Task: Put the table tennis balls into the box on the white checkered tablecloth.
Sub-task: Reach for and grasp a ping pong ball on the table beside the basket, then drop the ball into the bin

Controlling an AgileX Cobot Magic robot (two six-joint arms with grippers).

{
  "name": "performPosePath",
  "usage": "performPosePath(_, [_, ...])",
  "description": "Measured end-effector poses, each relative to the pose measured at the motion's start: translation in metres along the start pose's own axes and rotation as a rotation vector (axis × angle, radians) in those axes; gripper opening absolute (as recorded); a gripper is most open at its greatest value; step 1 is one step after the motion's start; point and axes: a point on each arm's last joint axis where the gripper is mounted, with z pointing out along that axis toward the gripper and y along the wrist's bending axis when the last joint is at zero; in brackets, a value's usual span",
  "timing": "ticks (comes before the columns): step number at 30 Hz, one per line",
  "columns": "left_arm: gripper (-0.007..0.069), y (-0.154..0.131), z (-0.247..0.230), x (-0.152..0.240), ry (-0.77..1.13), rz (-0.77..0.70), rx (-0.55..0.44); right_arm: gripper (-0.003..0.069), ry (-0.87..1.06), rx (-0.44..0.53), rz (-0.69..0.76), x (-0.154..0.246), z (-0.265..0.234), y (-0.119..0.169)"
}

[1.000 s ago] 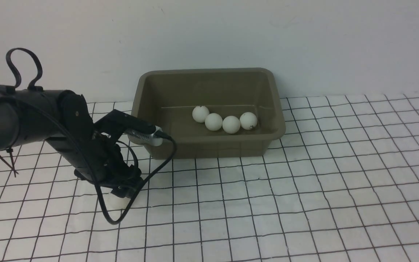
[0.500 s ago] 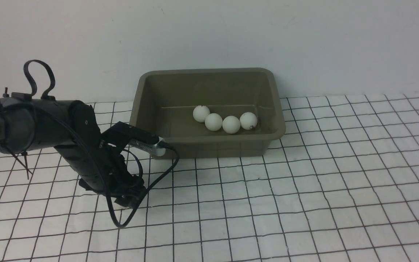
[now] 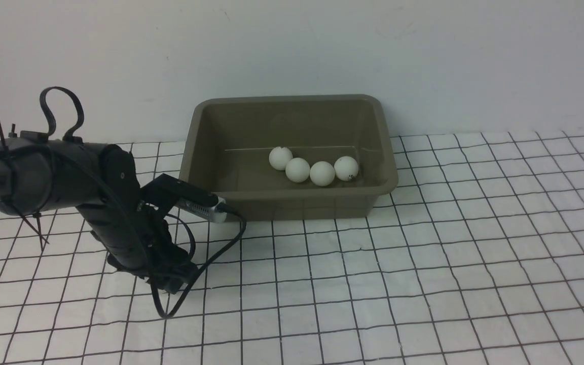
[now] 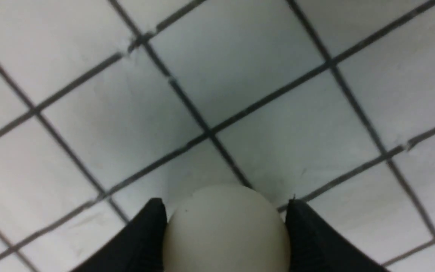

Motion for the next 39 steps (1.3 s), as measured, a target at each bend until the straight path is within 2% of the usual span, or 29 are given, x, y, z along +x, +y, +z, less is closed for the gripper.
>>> performPosePath(6, [0.0353, 0.009, -0.042, 0.01, 0.017, 0.007, -0.129, -0.0018, 0.0, 0.0, 0.0, 0.0, 0.0, 0.0])
performPosePath(10, [0.0353, 0.009, -0.099, 0.01, -0.141, -0.02, -0.188, -0.0018, 0.0, 0.0, 0.0, 0.0, 0.0, 0.0])
performPosePath(15, [0.0353, 0.006, -0.136, -0.006, -0.278, -0.024, -0.186, -0.0018, 0.0, 0.0, 0.0, 0.0, 0.0, 0.0])
performPosePath(17, [0.0353, 0.005, -0.151, -0.025, -0.35, -0.024, -0.155, -0.0018, 0.0, 0.0, 0.0, 0.0, 0.0, 0.0])
performPosePath(20, [0.0353, 0.005, -0.153, -0.047, -0.389, -0.021, -0.113, -0.0018, 0.0, 0.0, 0.0, 0.0, 0.0, 0.0])
performPosePath(21, [0.0353, 0.005, -0.145, -0.064, -0.392, -0.017, -0.079, -0.0018, 0.0, 0.0, 0.0, 0.0, 0.0, 0.0])
performPosePath(26, [0.0353, 0.006, -0.108, -0.1, -0.362, 0.001, -0.019, -0.0018, 0.0, 0.0, 0.0, 0.0, 0.0, 0.0])
performPosePath(35, [0.0361, -0.007, -0.064, -0.142, -0.346, 0.131, -0.011, -0.0018, 0.0, 0.0, 0.0, 0.0, 0.0, 0.0])
performPosePath(39, [0.0419, -0.011, -0.052, -0.155, -0.348, 0.119, -0.004, -0.0018, 0.0, 0.0, 0.0, 0.0, 0.0, 0.0])
